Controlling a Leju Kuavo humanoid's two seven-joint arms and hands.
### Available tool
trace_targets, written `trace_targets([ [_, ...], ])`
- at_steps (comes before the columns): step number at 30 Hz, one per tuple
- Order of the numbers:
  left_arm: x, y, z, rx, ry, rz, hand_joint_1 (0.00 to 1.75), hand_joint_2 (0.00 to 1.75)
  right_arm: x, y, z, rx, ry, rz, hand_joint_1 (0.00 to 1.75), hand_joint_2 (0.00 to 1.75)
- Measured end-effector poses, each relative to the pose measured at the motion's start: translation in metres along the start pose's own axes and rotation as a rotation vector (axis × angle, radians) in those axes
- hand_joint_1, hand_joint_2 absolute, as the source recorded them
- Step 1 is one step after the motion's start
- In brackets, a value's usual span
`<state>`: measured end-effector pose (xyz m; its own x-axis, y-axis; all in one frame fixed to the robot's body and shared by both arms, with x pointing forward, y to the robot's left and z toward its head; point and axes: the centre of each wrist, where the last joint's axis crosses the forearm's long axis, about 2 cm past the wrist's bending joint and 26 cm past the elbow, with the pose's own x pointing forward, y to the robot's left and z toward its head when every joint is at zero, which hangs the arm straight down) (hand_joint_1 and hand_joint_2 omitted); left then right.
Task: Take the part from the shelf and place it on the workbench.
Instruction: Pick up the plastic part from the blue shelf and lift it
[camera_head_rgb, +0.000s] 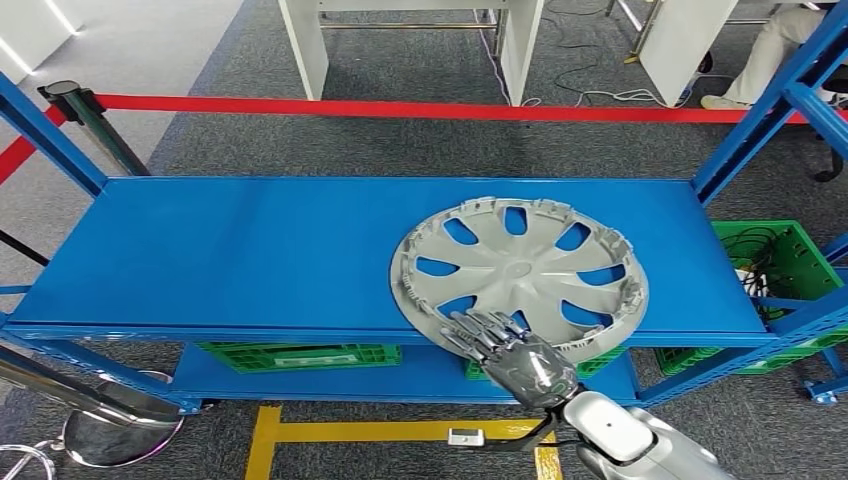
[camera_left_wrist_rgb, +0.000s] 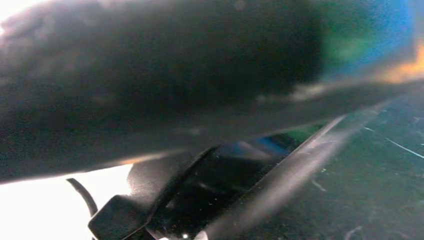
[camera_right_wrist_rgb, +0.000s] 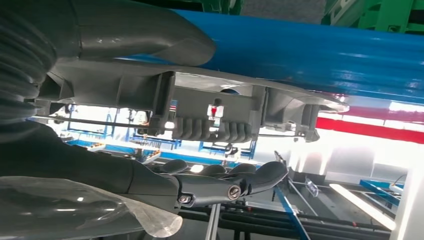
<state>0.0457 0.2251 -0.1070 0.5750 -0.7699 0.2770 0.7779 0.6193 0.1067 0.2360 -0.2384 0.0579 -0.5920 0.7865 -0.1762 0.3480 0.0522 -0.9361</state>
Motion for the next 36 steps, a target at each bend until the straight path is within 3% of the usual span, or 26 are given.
trace_targets([
  [36, 0.0014, -0.0017, 0.0000, -0.003, 0.001, 0.012, 0.00, 0.00, 0.0000, 0.0004, -0.0025, 0.043, 0.050, 0.011, 0.00, 1.75],
])
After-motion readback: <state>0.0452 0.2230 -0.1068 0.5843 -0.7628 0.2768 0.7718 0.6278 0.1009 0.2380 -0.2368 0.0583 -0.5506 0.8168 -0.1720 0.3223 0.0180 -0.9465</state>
